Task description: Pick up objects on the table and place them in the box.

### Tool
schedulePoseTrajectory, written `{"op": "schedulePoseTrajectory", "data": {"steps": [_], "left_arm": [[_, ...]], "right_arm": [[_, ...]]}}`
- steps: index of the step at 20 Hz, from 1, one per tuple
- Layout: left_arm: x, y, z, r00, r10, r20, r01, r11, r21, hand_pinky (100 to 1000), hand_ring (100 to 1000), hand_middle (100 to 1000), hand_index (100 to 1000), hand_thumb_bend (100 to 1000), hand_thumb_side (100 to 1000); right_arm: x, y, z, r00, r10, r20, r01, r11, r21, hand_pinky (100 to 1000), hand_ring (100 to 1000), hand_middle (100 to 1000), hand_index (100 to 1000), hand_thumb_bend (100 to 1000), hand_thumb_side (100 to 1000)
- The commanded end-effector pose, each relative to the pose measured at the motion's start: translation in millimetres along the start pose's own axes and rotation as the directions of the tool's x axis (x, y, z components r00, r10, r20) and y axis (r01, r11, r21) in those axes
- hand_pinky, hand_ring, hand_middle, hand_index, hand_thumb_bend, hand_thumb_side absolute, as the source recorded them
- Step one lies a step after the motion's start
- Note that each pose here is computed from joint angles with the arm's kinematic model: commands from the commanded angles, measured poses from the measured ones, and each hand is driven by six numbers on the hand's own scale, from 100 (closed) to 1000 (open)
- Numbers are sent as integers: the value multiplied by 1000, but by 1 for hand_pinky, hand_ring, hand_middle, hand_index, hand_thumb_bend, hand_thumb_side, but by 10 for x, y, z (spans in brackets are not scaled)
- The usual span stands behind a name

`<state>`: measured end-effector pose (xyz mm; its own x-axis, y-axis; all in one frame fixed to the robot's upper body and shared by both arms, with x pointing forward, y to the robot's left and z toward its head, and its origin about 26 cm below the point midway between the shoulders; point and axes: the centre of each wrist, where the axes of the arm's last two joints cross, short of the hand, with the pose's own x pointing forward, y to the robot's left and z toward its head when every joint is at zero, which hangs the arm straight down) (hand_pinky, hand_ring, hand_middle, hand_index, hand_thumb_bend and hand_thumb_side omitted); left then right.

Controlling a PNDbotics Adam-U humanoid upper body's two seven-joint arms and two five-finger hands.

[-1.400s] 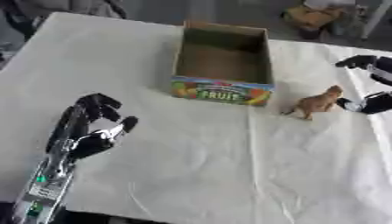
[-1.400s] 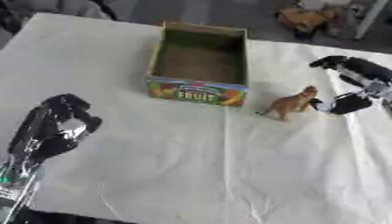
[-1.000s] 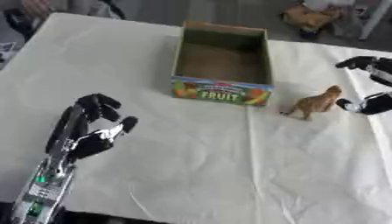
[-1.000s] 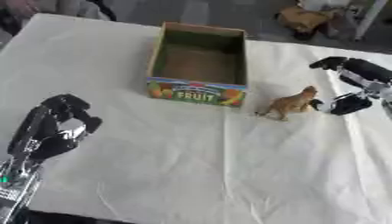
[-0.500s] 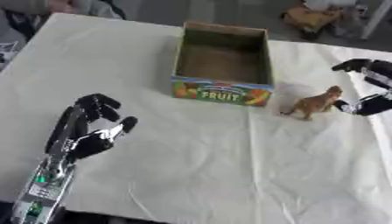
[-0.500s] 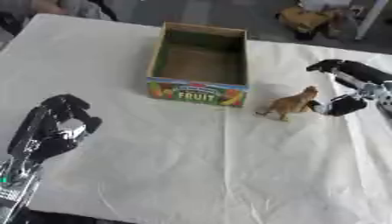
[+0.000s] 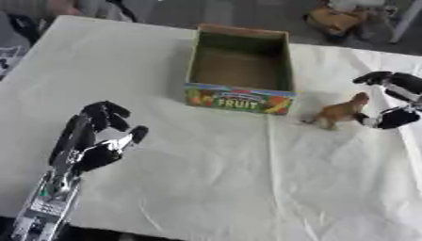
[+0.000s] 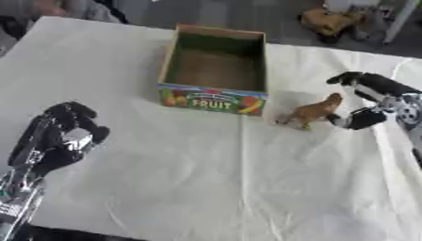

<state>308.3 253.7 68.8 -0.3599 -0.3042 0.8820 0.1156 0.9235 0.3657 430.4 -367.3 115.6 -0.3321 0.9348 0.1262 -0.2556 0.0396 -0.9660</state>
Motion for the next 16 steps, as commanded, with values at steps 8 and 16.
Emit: {"op": "schedulePoseTrajectory", "data": {"steps": [8,16], "left_arm": [[69,9,-44,1000,-1,28,1,1000,-2,554,511,537,594,652,365],[69,6,-43,1000,1,28,-1,1000,-2,554,510,537,594,652,365]], "right_arm": [[-40,-64,-36,1000,24,-15,-25,1000,-15,926,906,879,942,311,236],[-14,-33,-79,1000,24,-7,-24,1000,-11,924,903,870,938,307,235]]}}
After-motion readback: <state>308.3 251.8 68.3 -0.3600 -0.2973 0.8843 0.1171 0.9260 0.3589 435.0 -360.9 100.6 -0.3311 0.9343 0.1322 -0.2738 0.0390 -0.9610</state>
